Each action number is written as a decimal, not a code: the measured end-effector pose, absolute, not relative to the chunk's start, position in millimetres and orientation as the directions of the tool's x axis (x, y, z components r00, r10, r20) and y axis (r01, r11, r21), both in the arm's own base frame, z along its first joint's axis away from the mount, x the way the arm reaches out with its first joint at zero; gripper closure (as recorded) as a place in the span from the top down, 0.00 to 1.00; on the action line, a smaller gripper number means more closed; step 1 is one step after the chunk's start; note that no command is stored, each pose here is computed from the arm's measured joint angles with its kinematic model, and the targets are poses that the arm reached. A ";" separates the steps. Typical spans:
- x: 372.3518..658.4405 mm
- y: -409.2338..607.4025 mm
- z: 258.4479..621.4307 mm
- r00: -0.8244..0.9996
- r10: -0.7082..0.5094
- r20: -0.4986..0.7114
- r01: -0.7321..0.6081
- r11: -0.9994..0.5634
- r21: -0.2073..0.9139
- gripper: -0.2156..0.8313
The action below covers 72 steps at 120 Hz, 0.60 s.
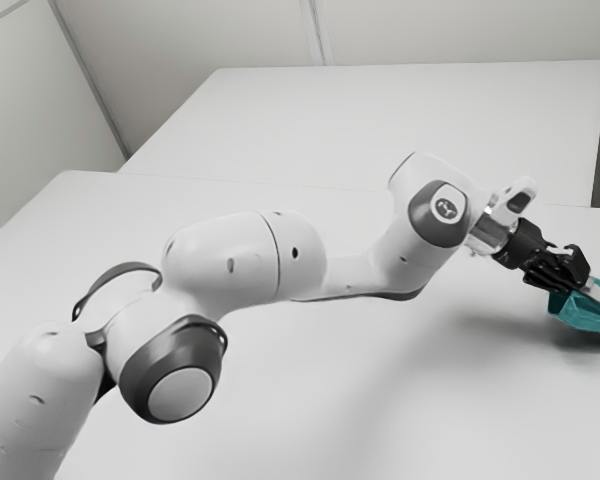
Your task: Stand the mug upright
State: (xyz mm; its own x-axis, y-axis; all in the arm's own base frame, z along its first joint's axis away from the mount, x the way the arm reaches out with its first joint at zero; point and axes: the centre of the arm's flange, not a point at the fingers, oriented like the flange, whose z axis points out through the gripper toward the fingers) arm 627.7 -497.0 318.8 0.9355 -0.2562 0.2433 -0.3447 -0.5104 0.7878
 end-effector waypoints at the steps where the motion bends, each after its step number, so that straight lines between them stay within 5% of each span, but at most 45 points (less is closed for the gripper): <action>1: 627.8 -496.8 321.3 0.935 -0.256 0.246 -0.347 -0.509 0.788 0.06; 35: 629.9 -434.8 399.4 0.919 -0.274 0.283 -0.392 -0.554 0.735 0.05; 72: 608.9 -338.3 429.2 0.921 -0.306 0.240 -0.388 -0.666 0.637 0.04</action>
State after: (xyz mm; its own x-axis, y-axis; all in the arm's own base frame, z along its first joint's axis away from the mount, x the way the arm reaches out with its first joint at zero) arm 608.9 -338.3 429.2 0.9210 -0.3064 0.2404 -0.3879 -0.6660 0.6372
